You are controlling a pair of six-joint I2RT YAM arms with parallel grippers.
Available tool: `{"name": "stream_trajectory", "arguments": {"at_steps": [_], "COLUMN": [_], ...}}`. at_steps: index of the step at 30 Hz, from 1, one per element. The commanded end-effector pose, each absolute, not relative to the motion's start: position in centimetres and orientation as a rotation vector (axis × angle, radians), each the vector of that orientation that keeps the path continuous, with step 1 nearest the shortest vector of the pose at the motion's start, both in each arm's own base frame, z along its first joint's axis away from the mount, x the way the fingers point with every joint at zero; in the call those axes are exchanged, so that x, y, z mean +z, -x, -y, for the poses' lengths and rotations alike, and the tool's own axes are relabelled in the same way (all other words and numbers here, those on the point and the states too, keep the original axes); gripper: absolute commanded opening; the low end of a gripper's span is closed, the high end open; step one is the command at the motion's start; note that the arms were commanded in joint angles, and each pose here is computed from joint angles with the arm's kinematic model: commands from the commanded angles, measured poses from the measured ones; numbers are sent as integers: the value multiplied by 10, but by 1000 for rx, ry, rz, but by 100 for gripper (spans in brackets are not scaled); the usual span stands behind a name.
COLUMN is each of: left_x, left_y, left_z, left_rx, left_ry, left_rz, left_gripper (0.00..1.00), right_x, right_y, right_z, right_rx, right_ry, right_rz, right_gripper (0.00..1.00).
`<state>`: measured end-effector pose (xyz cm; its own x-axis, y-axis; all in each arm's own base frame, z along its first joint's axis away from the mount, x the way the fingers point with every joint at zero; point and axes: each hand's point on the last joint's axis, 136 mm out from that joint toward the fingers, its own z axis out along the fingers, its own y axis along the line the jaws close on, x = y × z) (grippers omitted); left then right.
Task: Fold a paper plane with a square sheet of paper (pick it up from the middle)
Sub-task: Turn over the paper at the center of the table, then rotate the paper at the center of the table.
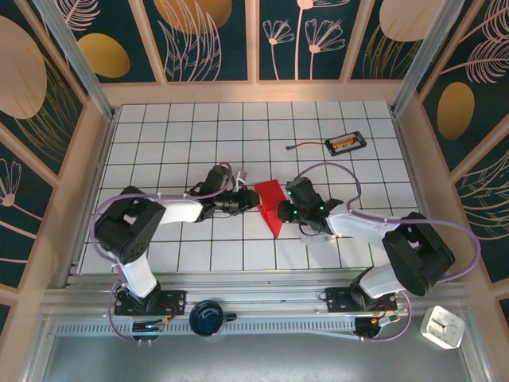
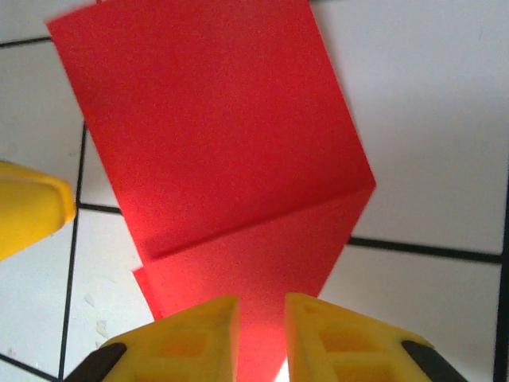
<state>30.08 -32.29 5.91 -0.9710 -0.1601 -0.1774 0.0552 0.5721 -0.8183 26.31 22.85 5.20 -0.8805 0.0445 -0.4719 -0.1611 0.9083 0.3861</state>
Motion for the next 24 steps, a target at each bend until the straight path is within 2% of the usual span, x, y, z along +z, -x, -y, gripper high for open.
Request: {"name": "stream_trajectory", "arguments": {"at_steps": [1, 8, 13, 20, 24], "left_x": [61, 39, 32, 42, 60], "left_y": [-313, -325, -345, -372, -366], "left_z": [331, 334, 323, 290, 271], "left_rx": [-1369, -1338, -1294, -1194, -1104], "left_ry": [63, 23, 23, 79, 103], "left_rz": [-2548, -2607, -2613, -2558, -2513], "left_gripper": [13, 10, 11, 25, 31], "right_x": [55, 35, 30, 51, 72], "right_y": [-265, -255, -251, -262, -264], "right_z": [-246, -260, -282, -326, -317], "right_rx": [753, 847, 909, 1070, 1104], "right_ry": [62, -15, -36, 22, 36], "right_rz": [-2549, -2584, -2586, -2517, -2456], "right_gripper": [18, 11, 11, 13, 20]}}
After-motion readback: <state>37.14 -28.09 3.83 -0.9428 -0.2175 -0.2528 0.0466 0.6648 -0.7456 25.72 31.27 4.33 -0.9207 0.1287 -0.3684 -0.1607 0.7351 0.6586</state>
